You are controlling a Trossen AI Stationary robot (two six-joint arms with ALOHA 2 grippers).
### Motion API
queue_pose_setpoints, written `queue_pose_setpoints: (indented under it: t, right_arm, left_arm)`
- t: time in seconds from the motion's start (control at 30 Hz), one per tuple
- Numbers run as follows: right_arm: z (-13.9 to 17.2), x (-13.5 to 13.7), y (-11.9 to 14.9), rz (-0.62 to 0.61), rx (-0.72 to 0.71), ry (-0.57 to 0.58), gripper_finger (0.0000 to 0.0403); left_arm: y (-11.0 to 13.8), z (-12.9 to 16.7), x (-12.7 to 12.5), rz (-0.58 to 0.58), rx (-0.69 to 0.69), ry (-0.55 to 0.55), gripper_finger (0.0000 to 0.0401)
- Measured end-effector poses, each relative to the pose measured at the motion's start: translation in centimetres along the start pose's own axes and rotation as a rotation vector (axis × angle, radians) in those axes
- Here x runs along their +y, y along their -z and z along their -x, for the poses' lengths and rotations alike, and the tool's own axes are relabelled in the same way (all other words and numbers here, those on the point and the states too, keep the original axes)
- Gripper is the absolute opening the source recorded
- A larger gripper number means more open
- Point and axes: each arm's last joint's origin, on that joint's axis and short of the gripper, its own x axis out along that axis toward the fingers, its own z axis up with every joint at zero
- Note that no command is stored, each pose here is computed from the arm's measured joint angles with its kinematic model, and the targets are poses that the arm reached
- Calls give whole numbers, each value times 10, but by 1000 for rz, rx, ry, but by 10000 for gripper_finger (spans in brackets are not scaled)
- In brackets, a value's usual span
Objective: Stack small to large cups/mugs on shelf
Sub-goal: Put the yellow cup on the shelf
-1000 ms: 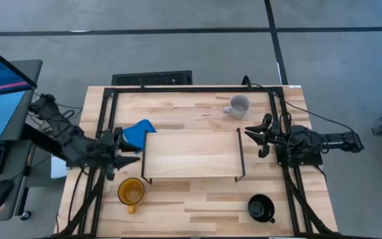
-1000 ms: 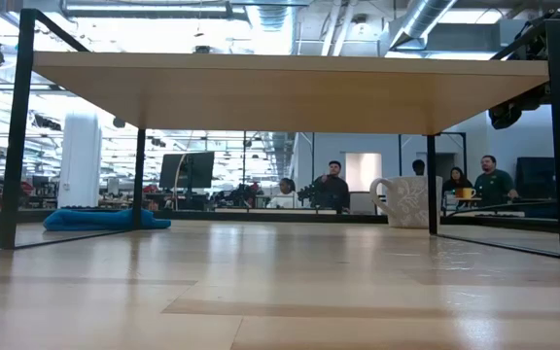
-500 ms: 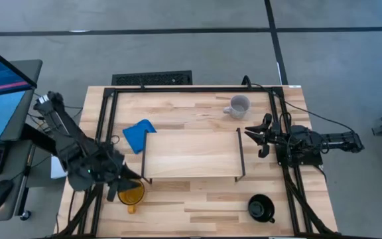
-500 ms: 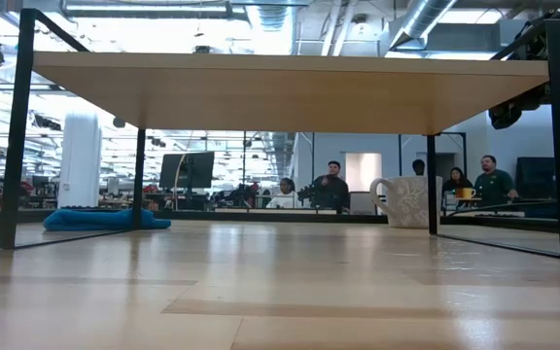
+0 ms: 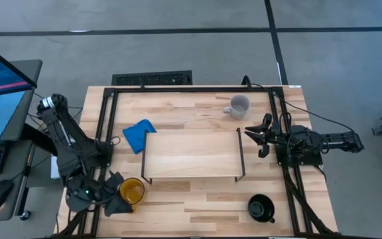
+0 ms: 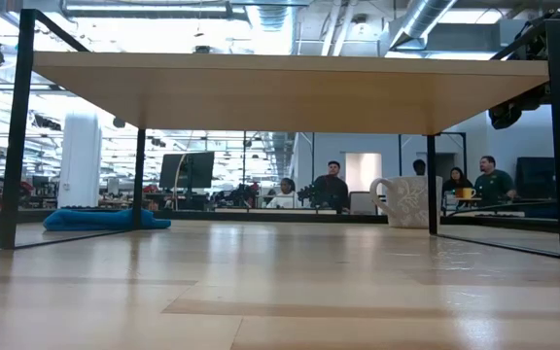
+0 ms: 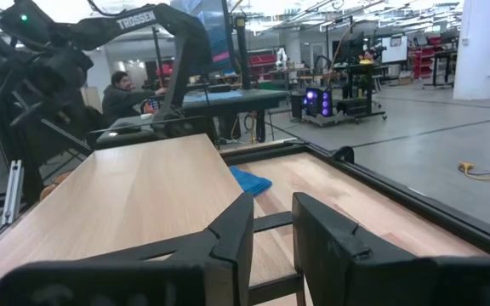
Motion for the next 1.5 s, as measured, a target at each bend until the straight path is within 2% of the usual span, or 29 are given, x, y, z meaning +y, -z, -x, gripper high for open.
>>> queue_pose_setpoints:
  t: [0.17, 0.3, 0.53, 0.7, 0.87, 1.03, 1.13, 1.2, 1.27, 1.4, 1.5]
  right_arm:
    - [0, 0, 0, 0, 0, 0, 107]
    - [0, 0, 0, 0, 1, 0, 107]
    - [0, 0, 0, 0, 0, 0, 107]
    - [0, 0, 0, 0, 0, 0, 107]
    - [0, 0, 0, 0, 0, 0, 107]
    - [0, 0, 0, 0, 0, 0, 107]
    - [0, 0, 0, 0, 0, 0, 107]
    - [0, 0, 0, 0, 0, 0, 107]
    - [0, 0, 0, 0, 0, 0, 107]
    - [0, 0, 0, 0, 0, 0, 107]
    - [0, 0, 0, 1, 0, 0, 107]
  left_arm:
    - [9, -6, 5, 60, 28, -35, 169]
    - [17, -14, 10, 155, 81, -87, 169]
    - [27, -29, 14, 275, 67, -202, 169]
    - [32, -32, 2, 347, 26, -374, 169]
    - [29, -43, -15, 329, -36, -501, 169]
    - [31, -62, -13, 343, -2, -728, 169]
    - [34, -71, -10, 356, 23, -805, 169]
    - [34, -75, -10, 351, 27, -805, 169]
    - [34, -80, -13, 343, 32, -760, 169]
    - [30, -86, -18, 270, 13, -663, 169]
    - [28, -88, -20, 220, 13, -633, 169]
